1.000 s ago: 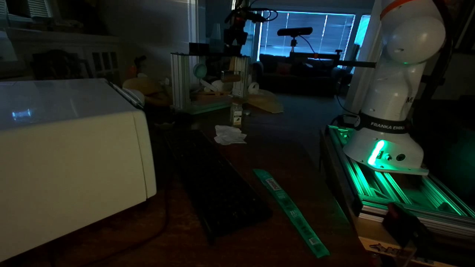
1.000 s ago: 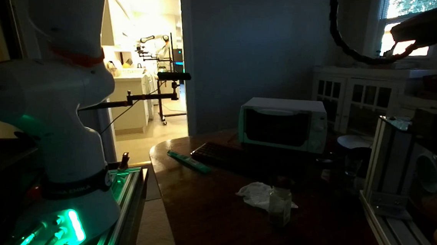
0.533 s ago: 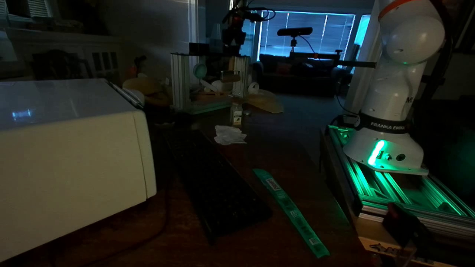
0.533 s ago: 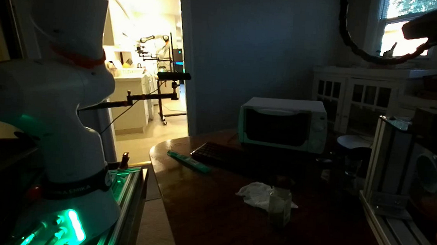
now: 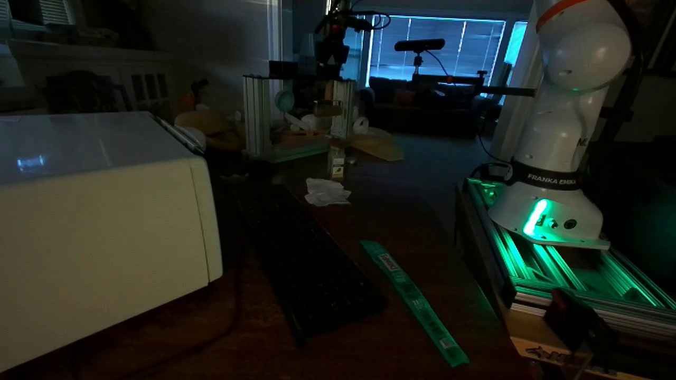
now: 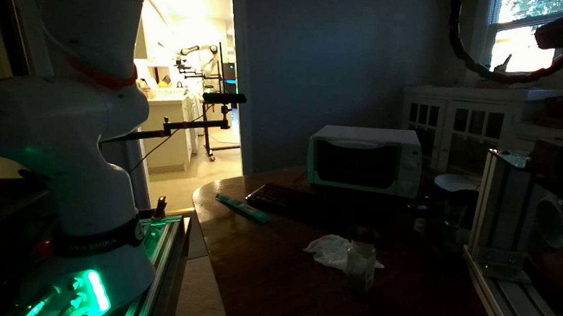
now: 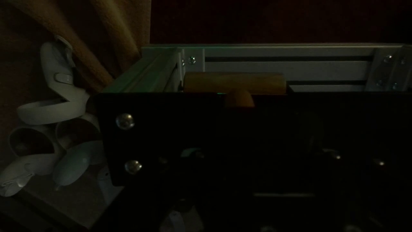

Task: Pick up the roller and then move it around on the keyboard

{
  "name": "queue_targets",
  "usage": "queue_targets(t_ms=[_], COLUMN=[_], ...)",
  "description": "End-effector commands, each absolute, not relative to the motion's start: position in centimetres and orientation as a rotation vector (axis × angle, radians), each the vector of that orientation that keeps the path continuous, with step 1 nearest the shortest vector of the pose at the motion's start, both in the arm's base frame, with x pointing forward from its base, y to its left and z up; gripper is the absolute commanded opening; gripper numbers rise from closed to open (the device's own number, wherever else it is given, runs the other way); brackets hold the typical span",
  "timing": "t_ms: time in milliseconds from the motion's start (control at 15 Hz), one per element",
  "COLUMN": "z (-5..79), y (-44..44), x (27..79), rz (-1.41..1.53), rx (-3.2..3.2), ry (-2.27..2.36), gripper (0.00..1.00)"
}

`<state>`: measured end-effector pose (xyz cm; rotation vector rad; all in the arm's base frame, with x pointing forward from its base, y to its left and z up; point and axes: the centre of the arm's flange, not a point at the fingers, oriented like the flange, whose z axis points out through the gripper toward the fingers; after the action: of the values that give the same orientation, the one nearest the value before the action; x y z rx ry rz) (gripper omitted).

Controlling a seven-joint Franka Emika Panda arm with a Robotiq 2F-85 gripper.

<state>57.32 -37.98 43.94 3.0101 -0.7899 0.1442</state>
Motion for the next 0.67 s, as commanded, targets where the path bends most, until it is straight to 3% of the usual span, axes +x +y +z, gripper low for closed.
queue_targets(t_ms=[0, 133, 600], z=[43.2, 43.1, 46.3], y=[-38.6, -38.3, -36.5], x=[57.9, 57.8, 55.4], rz=[0.137, 0.127, 0.119], rx=[3.043, 3.053, 3.021], ry=[-0.776, -0.756, -0.732], gripper=[0.91, 1.0, 0.99])
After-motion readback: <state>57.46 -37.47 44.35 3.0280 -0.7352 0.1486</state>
